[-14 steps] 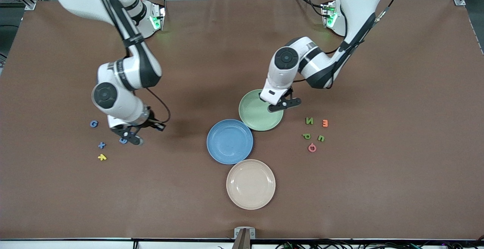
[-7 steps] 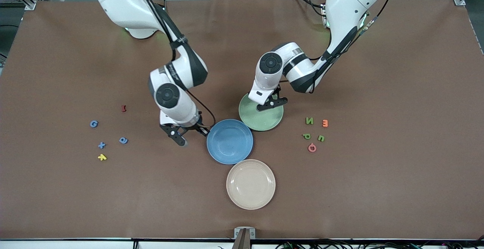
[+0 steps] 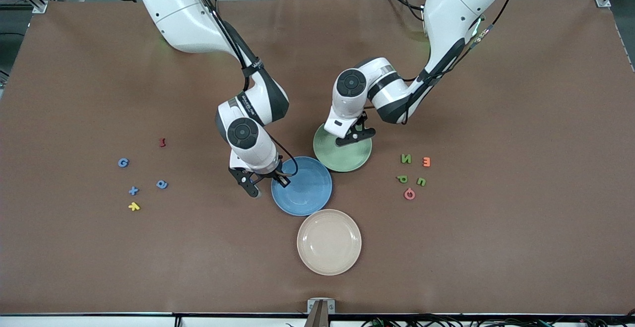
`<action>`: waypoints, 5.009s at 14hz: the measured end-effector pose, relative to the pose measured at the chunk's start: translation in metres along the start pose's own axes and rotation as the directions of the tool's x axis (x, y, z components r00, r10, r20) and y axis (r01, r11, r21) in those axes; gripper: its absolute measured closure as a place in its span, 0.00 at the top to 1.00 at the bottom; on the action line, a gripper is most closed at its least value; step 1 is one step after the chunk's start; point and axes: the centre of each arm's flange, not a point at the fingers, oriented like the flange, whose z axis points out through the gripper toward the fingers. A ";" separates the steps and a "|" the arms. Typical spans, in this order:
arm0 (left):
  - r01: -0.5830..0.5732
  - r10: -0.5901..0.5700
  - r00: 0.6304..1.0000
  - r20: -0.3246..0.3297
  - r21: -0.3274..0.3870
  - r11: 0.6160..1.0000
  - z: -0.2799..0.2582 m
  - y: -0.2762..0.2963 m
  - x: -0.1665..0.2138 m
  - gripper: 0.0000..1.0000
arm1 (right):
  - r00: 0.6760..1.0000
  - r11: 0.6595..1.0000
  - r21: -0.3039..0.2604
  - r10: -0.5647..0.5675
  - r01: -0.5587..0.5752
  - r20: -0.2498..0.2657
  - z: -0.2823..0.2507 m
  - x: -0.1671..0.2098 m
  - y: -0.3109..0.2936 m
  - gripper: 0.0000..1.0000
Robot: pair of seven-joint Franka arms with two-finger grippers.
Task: Sort letters by color into matching plates
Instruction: 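Drop the blue E on the blue plate while the left gripper drops green B, then move the right gripper to the blue a while the left gripper nears green N, then grasp the blue a with the right gripper while the left gripper grasps green N, then drop the blue a on the blue plate while the left gripper drops green N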
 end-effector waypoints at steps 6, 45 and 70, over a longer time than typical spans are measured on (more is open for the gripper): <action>0.049 -0.049 0.999 -0.012 -0.013 0.999 -0.009 -0.014 0.031 0.96 | 1.000 1.000 0.010 0.011 -0.011 -0.006 0.005 -0.002 -0.007 0.52; -0.161 0.160 0.983 -0.093 -0.002 0.987 0.018 -0.168 0.143 0.33 | 0.916 0.910 -0.122 -0.401 0.397 -0.012 0.019 0.305 0.254 0.97; -0.040 0.037 0.999 -0.039 -0.079 0.996 -0.029 0.042 0.012 0.33 | 0.951 0.942 -0.129 -0.303 0.309 0.061 -0.049 0.234 0.160 0.37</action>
